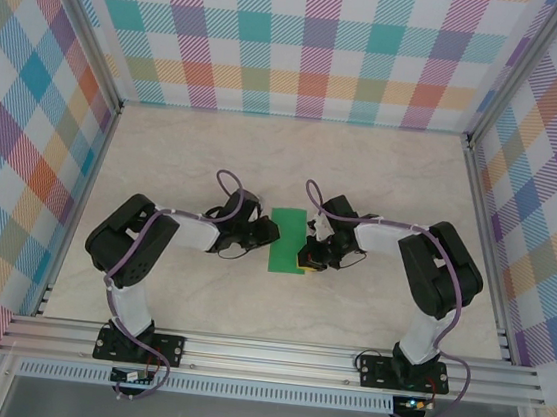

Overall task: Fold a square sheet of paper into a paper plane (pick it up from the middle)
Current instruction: Fold the triangle a second time at the center of the table.

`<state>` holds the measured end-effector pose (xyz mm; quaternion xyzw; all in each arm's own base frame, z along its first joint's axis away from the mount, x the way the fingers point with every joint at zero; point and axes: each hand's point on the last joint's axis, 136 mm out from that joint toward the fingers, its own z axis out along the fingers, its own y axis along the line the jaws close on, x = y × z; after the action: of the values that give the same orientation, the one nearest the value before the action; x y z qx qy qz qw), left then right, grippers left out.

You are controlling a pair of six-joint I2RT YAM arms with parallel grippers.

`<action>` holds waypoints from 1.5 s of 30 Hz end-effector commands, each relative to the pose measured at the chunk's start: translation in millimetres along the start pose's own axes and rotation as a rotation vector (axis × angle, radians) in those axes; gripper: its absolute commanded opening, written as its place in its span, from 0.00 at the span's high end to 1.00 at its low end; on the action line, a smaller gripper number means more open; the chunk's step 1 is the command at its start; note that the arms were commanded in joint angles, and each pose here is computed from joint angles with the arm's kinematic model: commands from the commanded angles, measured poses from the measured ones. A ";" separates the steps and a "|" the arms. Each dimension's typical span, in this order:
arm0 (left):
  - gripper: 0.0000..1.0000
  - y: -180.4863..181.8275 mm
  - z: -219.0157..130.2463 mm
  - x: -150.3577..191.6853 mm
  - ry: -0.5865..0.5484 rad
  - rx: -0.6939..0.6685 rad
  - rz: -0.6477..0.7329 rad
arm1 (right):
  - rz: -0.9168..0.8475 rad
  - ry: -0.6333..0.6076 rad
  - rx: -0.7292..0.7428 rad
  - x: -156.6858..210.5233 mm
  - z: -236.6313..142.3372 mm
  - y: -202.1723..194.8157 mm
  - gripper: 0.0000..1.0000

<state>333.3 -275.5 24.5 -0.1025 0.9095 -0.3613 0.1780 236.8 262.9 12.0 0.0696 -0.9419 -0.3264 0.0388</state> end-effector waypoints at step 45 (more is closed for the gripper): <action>0.88 8.7 13.3 47.7 0.152 -0.124 0.021 | -0.003 0.033 -0.034 -16.6 2.5 32.9 0.92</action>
<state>299.8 -307.3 20.4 -0.0592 0.9253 -0.3548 0.1199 251.8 286.3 35.6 0.0798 -0.9370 -0.3385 0.0321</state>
